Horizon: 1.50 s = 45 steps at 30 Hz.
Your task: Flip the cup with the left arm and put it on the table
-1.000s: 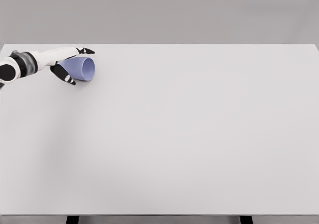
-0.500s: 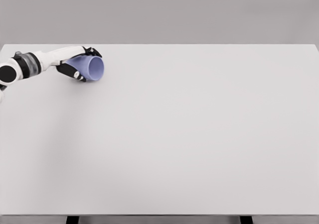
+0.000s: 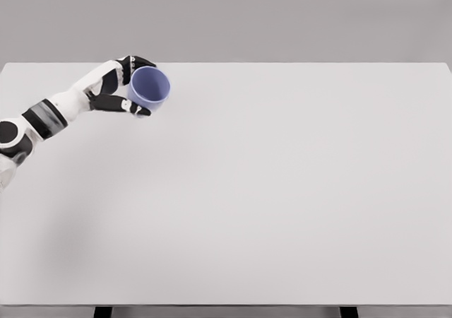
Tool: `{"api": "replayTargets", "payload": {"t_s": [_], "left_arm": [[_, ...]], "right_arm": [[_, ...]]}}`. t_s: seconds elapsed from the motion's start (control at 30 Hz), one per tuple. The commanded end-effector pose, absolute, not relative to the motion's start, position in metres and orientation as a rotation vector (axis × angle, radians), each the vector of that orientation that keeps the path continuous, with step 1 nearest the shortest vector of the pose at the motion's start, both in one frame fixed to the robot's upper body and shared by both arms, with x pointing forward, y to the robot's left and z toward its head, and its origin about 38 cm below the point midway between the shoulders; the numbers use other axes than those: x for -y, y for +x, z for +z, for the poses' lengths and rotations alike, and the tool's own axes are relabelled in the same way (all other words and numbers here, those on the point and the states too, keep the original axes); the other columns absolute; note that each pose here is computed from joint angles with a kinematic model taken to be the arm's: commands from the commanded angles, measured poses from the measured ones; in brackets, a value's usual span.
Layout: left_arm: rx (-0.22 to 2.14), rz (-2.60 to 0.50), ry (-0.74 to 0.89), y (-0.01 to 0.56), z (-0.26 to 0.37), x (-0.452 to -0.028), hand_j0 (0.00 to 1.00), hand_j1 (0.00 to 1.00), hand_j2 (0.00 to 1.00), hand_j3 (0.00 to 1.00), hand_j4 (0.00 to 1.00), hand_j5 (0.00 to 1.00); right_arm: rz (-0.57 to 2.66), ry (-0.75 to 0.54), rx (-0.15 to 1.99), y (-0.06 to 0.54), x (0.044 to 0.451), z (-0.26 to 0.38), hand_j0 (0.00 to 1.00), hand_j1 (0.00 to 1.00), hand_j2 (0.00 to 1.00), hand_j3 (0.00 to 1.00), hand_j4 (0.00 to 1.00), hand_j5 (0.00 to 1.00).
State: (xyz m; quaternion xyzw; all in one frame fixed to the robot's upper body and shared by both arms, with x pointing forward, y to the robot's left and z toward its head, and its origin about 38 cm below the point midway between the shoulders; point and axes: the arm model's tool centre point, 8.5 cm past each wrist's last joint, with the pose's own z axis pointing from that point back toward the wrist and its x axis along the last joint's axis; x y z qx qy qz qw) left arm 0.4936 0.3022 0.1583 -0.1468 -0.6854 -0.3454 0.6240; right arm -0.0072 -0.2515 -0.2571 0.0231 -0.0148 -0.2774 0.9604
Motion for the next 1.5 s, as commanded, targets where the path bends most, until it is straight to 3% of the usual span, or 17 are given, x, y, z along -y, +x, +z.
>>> {"api": "replayTargets", "payload": {"t_s": [0.0,0.33,0.83,0.9,0.97,1.0,1.17,1.47], "left_arm": [[1.528,-0.651,-0.434,0.497,0.156,-0.287,0.49,0.49,0.49,0.49,0.49,0.49],[1.59,-0.448,-0.454,0.488,0.135,-0.295,0.46,0.46,0.46,0.46,0.46,0.46],[1.531,-0.402,-0.448,0.485,0.105,-0.289,0.48,0.48,0.48,0.48,0.48,0.48],[1.531,-0.402,-0.448,0.485,0.105,-0.289,0.62,0.62,0.62,0.62,0.62,0.62],[1.533,-0.402,-0.446,0.485,0.106,-0.29,0.87,0.87,0.87,0.87,0.87,0.87],[1.534,-0.403,-0.447,0.485,0.106,-0.29,0.92,0.92,0.92,0.92,0.92,0.92],[1.534,-0.405,-0.447,0.485,0.106,-0.29,1.0,1.0,1.0,1.0,1.0,1.0],[1.532,-0.405,-0.421,0.484,0.107,-0.302,1.0,1.0,1.0,1.0,1.0,1.0]], "right_arm": [[-0.563,0.047,0.03,-0.007,0.252,-0.257,1.0,1.0,1.0,1.0,1.0,1.0],[-0.561,0.047,0.03,-0.007,0.251,-0.257,1.0,1.0,1.0,1.0,1.0,1.0],[-0.561,0.047,0.03,-0.007,0.251,-0.257,1.0,1.0,1.0,1.0,1.0,1.0],[-0.563,0.047,0.03,-0.007,0.252,-0.257,1.0,1.0,1.0,1.0,1.0,1.0],[-0.563,0.047,0.03,-0.007,0.252,-0.257,1.0,1.0,1.0,1.0,1.0,1.0],[-0.561,0.047,0.03,-0.007,0.251,-0.257,1.0,1.0,1.0,1.0,1.0,1.0],[-0.563,0.047,0.03,-0.007,0.252,-0.257,1.0,1.0,1.0,1.0,1.0,1.0],[-0.561,0.047,0.03,-0.007,0.251,-0.257,1.0,1.0,1.0,1.0,1.0,1.0]]}}
